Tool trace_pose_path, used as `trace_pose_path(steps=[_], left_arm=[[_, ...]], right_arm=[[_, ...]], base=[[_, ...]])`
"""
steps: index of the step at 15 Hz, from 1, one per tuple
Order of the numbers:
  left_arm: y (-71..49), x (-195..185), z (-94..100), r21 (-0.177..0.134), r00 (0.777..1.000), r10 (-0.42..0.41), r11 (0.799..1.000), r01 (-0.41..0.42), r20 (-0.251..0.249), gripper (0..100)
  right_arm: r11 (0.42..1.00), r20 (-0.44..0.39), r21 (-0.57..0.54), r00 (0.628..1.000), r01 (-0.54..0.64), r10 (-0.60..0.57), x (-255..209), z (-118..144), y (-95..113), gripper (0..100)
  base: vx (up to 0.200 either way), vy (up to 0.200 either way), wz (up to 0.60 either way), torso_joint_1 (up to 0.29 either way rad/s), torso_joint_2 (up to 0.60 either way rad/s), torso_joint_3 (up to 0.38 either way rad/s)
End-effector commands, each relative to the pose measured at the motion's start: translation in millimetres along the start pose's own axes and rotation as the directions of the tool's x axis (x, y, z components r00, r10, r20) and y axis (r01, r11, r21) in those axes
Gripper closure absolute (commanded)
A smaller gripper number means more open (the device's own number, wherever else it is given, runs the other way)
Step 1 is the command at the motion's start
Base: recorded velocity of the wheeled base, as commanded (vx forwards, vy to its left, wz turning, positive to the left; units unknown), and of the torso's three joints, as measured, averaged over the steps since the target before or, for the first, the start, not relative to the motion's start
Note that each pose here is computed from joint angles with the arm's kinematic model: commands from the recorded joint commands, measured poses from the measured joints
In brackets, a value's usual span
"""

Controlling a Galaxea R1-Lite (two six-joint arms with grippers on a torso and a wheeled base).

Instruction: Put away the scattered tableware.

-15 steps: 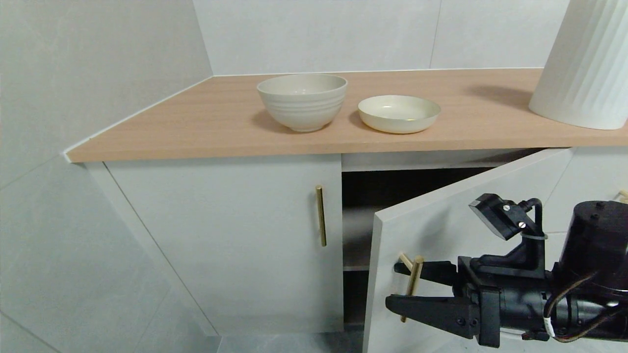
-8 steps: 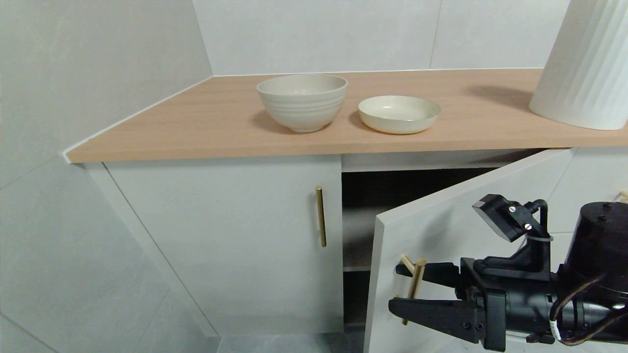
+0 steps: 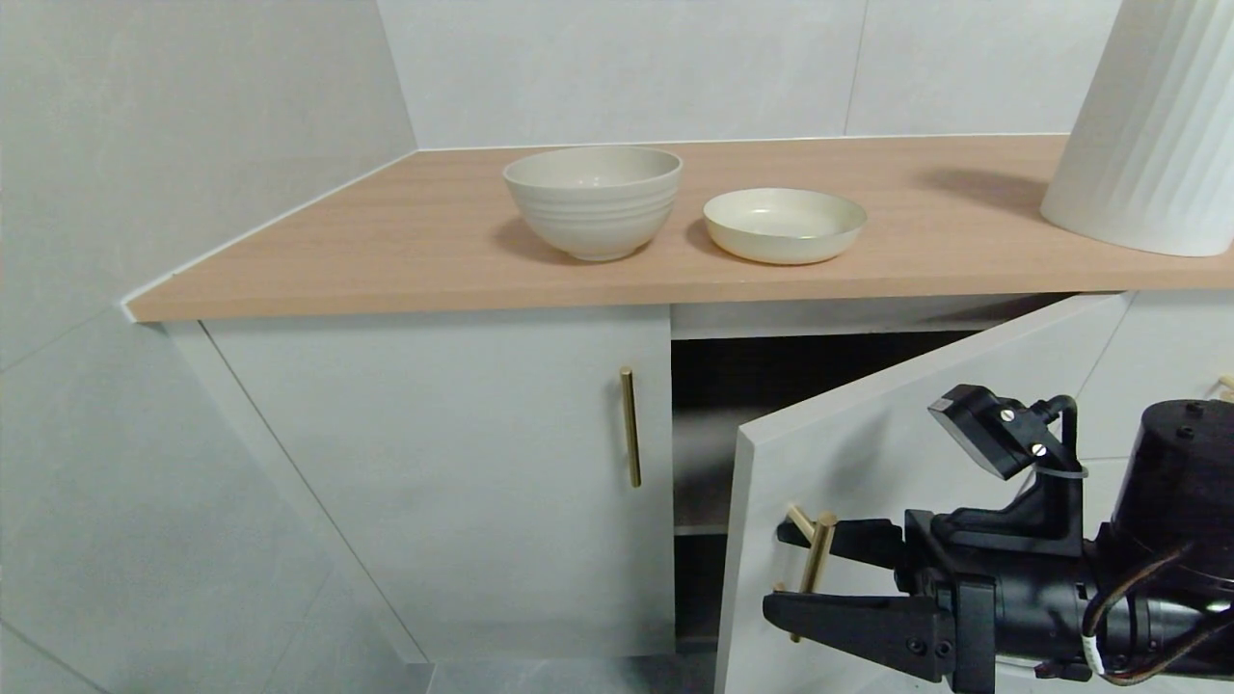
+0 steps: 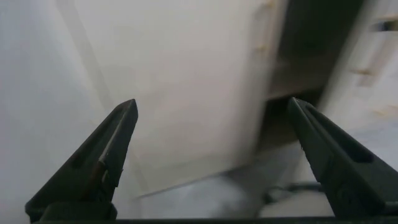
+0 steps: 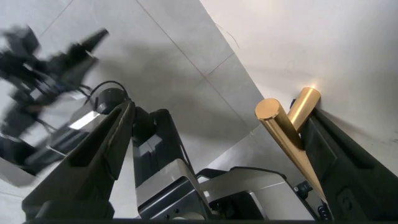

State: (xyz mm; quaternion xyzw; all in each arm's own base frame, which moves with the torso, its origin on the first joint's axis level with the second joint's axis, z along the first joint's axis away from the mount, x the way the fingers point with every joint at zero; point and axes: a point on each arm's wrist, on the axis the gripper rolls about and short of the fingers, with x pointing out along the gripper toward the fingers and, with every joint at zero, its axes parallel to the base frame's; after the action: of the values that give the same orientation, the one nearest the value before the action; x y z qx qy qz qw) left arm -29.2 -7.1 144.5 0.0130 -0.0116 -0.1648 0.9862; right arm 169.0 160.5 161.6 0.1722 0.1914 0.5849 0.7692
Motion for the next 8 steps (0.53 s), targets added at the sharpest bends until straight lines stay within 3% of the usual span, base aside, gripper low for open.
trace_pose_path(steps=[1, 2, 4, 5, 7, 8], left_arm=[[12.3, 42.5, 62.1, -0.066, 0.979, -0.167, 0.985, 0.161, -0.117, 0], [17.0, 58.7, 76.6, -0.089, 0.965, -0.221, 0.974, 0.209, -0.141, 0], [28.1, 99.3, 85.9, -0.176, 0.915, -0.331, 0.939, 0.296, -0.229, 0], [31.7, 118.9, 87.8, -0.2, 0.895, -0.368, 0.925, 0.324, -0.252, 0], [37.1, 156.8, 83.5, -0.219, 0.874, -0.406, 0.909, 0.355, -0.269, 0], [35.4, 168.4, 79.7, -0.249, 0.858, -0.433, 0.894, 0.372, -0.274, 0]], right_arm=[[1.0, 0.003, -0.003, 1.0, -0.004, 0.004, -0.1, 0.9, 0.7, 0], [1.0, 0.003, -0.003, 1.0, -0.004, 0.004, -0.1, 0.9, 0.7, 0], [1.0, 0.004, -0.005, 1.0, -0.002, 0.002, -0.1, 0.9, 0.7, 0], [1.0, 0.003, -0.004, 1.0, -0.002, 0.002, -0.3, 0.5, 0.6, 0], [1.0, 0.002, -0.003, 1.0, -0.001, 0.001, 0.3, 0.4, 0.1, 0], [1.0, -0.002, -0.001, 1.0, 0.0, 0.0, 0.7, -0.4, -0.6, 0]], base=[[0.0, 0.0, 0.0, 0.0, 0.0, 0.0], [0.0, 0.0, 0.0, 0.0, 0.0, 0.0], [0.0, 0.0, 0.0, 0.0, 0.0, 0.0], [0.0, 0.0, 0.0, 0.0, 0.0, 0.0], [0.0, 0.0, 0.0, 0.0, 0.0, 0.0], [0.0, 0.0, 0.0, 0.0, 0.0, 0.0]])
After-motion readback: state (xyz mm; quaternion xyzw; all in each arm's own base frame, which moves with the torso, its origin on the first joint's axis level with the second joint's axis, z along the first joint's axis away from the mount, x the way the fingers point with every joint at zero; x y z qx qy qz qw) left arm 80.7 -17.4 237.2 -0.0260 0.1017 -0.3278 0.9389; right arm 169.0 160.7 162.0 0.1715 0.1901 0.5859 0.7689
